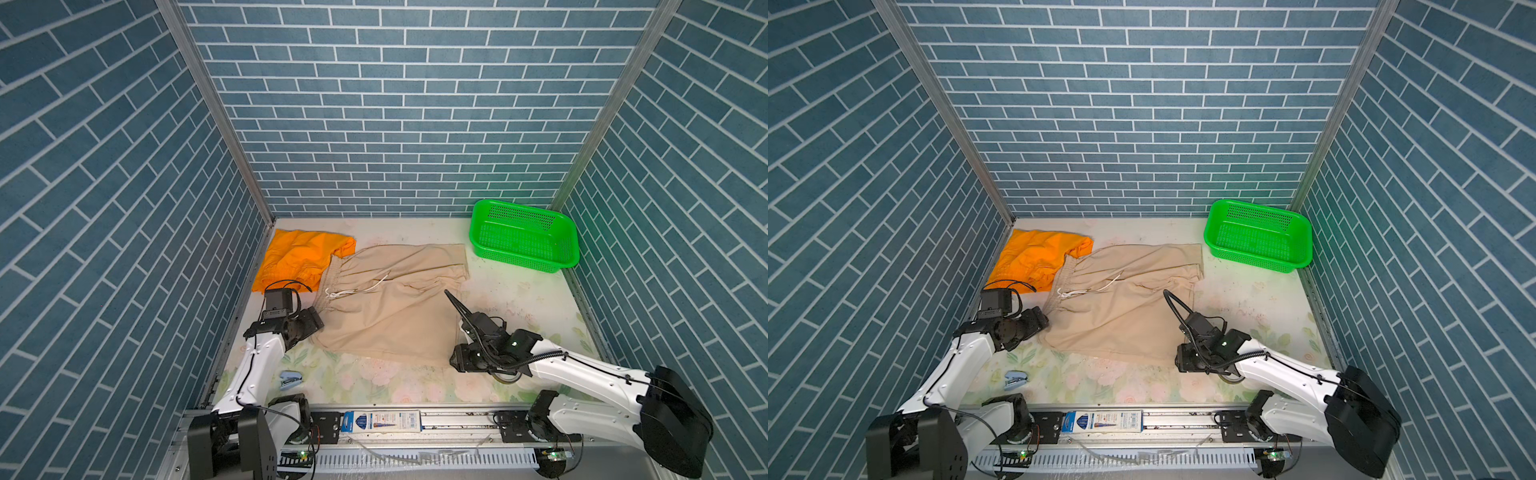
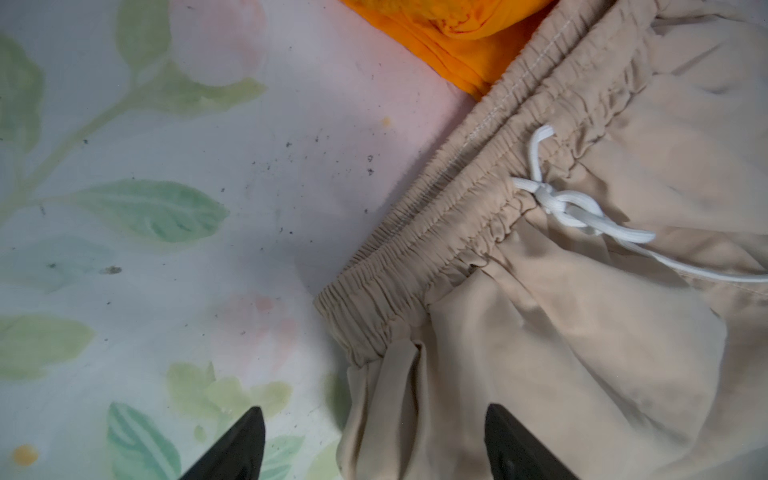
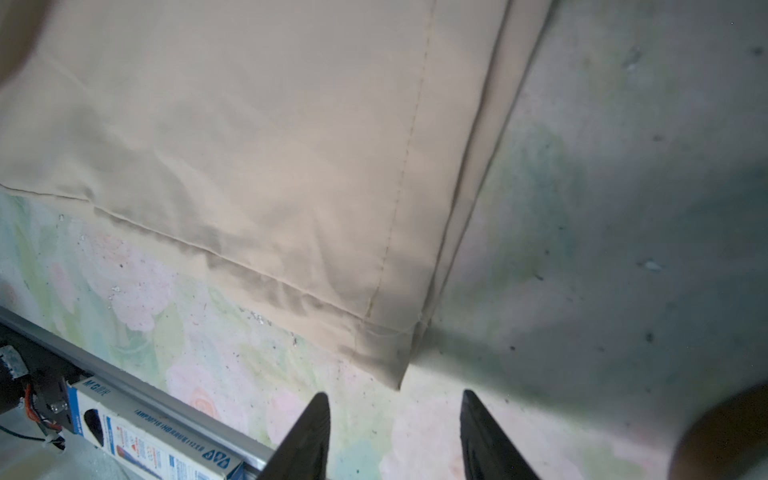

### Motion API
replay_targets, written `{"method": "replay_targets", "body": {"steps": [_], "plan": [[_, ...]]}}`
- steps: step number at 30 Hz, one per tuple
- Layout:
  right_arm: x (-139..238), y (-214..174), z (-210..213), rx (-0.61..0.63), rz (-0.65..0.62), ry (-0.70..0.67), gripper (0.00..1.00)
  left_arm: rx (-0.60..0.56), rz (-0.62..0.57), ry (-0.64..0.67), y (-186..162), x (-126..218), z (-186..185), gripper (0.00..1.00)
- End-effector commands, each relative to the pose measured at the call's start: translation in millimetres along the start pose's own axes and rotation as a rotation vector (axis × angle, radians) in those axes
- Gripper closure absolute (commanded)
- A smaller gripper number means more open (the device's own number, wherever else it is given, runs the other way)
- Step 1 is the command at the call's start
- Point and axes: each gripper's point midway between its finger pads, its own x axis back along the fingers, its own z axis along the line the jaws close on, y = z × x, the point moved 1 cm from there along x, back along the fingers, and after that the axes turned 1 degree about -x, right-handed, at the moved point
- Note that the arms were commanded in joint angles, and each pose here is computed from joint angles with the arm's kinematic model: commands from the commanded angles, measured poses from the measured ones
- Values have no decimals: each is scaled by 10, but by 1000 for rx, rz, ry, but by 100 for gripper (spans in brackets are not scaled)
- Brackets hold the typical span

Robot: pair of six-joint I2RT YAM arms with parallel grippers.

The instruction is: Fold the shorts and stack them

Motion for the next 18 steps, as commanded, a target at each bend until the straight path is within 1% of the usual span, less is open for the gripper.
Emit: {"method": "replay_targets", "body": {"steps": [1, 4, 6, 7, 10, 12, 13, 14, 15, 18], "plan": [[-88, 118, 76, -31, -45, 8, 51, 28, -18, -19, 15, -41, 33, 16], [-155, 134, 68, -25, -43, -5, 54, 7, -21, -4, 27, -59, 57, 18], [-199, 140, 67, -28, -42, -5, 59, 10, -26, -8, 58, -88, 55, 18], [-217, 136, 62, -28, -40, -7, 63, 7, -31, -19, 83, -100, 37, 18], [-263, 118, 48, -30, -21, -16, 83, 1, -38, -24, 175, -117, -4, 19], [-255, 98, 55, -31, -11, -13, 98, -6, -30, -3, 219, -139, 9, 21], [-230, 94, 37, -33, -11, -21, 100, -12, -27, 7, 233, -147, 16, 21], [-175, 88, 7, -34, -14, -38, 100, -19, -21, 15, 245, -158, 22, 27], [-102, 115, -51, -35, -38, -69, 100, -24, -16, 16, 251, -171, 22, 35], [128, 142, -173, -56, -79, -106, 100, -34, -1, 16, 263, -205, 14, 53]]}}
